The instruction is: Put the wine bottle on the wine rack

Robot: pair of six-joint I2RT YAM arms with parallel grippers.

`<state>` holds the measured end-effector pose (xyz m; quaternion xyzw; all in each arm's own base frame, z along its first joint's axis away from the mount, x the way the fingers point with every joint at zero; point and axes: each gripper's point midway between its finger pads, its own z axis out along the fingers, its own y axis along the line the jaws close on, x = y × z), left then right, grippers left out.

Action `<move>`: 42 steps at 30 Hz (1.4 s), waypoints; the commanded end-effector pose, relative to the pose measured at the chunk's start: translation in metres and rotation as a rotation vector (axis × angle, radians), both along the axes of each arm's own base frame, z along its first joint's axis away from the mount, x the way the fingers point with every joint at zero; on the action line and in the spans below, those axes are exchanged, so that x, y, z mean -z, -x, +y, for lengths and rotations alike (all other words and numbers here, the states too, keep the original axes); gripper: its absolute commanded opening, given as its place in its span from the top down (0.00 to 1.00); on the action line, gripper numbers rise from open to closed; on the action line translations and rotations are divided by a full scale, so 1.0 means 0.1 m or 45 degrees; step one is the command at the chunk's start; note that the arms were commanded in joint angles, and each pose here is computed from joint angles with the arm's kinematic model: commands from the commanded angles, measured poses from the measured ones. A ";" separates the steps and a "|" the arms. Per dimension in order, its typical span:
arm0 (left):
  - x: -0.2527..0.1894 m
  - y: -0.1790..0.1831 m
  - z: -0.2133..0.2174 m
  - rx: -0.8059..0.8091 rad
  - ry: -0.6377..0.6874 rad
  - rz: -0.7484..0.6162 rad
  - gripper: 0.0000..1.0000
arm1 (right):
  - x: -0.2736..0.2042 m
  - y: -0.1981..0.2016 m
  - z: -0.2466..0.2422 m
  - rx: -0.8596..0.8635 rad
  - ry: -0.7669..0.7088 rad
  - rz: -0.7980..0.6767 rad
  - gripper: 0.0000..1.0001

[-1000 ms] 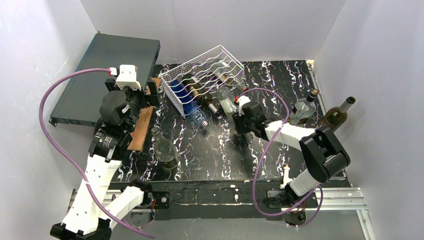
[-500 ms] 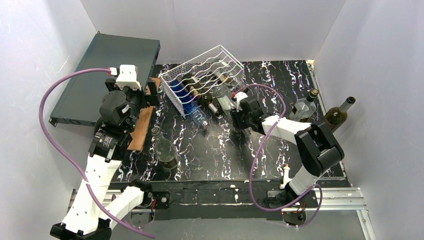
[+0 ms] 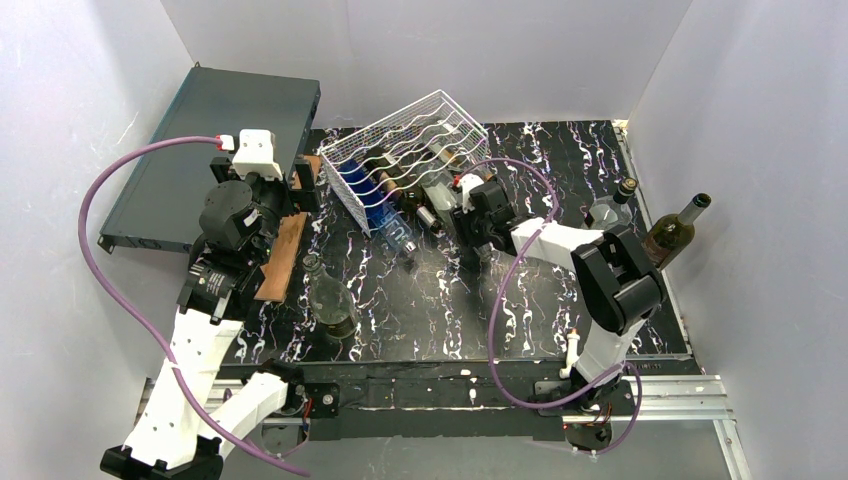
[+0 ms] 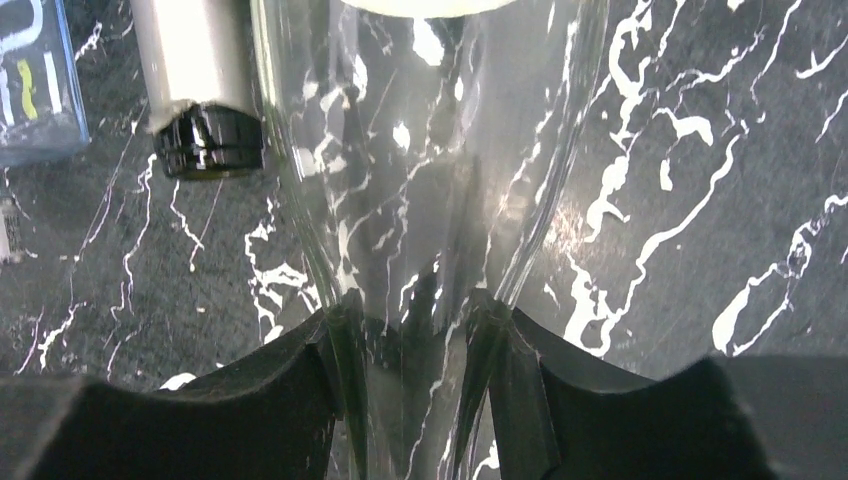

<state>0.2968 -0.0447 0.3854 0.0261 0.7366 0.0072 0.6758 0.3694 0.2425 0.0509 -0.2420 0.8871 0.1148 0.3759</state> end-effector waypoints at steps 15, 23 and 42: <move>0.06 -0.09 -0.03 -0.008 -0.015 0.011 0.01 | -1.05 -1.09 0.57 -0.098 -0.199 -0.531 0.99; 0.03 -0.06 0.00 -0.019 -0.017 -0.005 0.01 | -1.12 -1.29 0.69 -0.125 -0.209 -0.561 0.99; 0.02 -0.05 -0.01 -0.005 -0.015 -0.003 0.01 | -1.09 -1.60 0.86 -0.136 -0.179 -0.587 0.99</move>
